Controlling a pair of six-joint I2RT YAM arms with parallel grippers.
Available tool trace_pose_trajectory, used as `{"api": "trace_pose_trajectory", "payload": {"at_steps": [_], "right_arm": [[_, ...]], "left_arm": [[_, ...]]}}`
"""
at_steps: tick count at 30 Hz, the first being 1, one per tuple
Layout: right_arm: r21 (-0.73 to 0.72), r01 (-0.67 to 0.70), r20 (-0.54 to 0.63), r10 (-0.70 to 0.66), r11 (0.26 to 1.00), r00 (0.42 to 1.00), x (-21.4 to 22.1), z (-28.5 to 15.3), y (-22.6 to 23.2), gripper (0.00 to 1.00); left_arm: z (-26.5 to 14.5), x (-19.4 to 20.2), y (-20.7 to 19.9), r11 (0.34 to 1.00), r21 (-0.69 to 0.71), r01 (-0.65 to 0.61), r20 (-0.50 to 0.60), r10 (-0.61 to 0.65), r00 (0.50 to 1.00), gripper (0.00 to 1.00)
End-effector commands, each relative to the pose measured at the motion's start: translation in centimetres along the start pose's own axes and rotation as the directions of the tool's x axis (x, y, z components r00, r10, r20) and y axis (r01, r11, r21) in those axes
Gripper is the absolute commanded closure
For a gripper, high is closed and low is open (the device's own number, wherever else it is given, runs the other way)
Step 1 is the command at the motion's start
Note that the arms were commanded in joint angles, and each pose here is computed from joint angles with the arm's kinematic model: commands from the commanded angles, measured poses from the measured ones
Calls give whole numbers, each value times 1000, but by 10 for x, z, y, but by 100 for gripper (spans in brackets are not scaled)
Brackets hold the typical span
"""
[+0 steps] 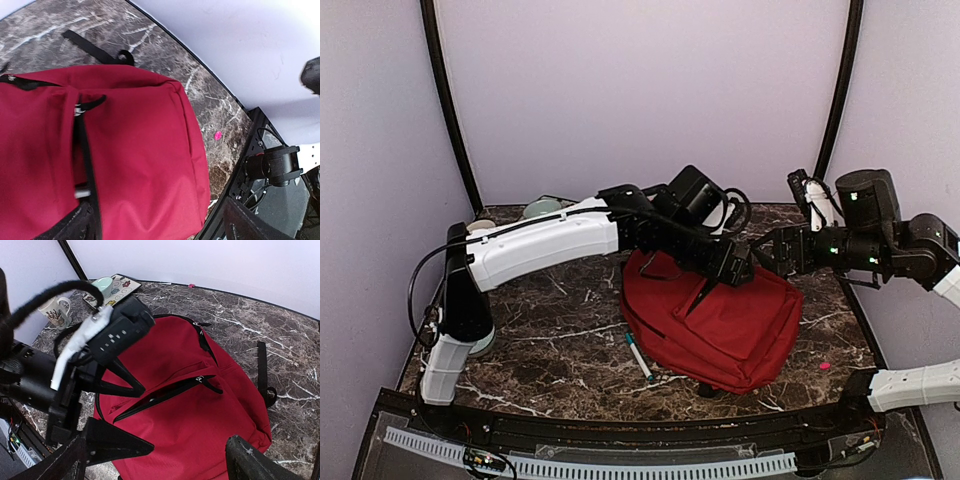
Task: Pack the student bag
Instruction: Pick up the pen from the center of the board.
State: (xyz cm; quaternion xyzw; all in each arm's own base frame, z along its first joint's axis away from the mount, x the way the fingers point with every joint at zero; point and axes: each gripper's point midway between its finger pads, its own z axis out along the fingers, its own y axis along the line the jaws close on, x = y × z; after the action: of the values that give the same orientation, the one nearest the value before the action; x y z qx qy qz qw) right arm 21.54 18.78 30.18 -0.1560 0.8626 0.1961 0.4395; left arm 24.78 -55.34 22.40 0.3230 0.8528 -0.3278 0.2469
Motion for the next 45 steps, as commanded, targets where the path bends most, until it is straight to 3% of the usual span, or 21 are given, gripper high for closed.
{"api": "trace_pose_trajectory", "payload": {"at_steps": [1,7,12,16,21,27,34,45], "right_arm": [[-25,-1,52,2,1000,999,-14,0,6,3],[-111,30,21,-28,993,999,-13,12,25,6],[-228,42,-15,-46,973,999,-8,28,50,8],[-285,55,-77,-81,957,994,3,46,67,10],[-321,139,-126,-188,937,974,16,62,94,10],[-356,254,-232,-348,900,908,54,85,131,11],[-310,276,-383,-385,910,840,100,118,141,16],[-342,401,-542,-527,850,655,185,155,174,34]], "left_arm": [[-81,-26,9,991,-135,1,122,15,992,7],[-130,6,58,953,-280,113,172,-66,983,3],[-154,52,98,926,-291,242,164,-201,966,1],[-176,96,147,824,-399,402,156,-371,915,1],[-206,131,172,728,-453,514,206,-476,855,1],[-223,176,196,607,-511,609,207,-601,772,1],[-232,179,198,589,-512,625,220,-614,758,1],[-237,173,201,581,-510,634,229,-619,751,2]]}}
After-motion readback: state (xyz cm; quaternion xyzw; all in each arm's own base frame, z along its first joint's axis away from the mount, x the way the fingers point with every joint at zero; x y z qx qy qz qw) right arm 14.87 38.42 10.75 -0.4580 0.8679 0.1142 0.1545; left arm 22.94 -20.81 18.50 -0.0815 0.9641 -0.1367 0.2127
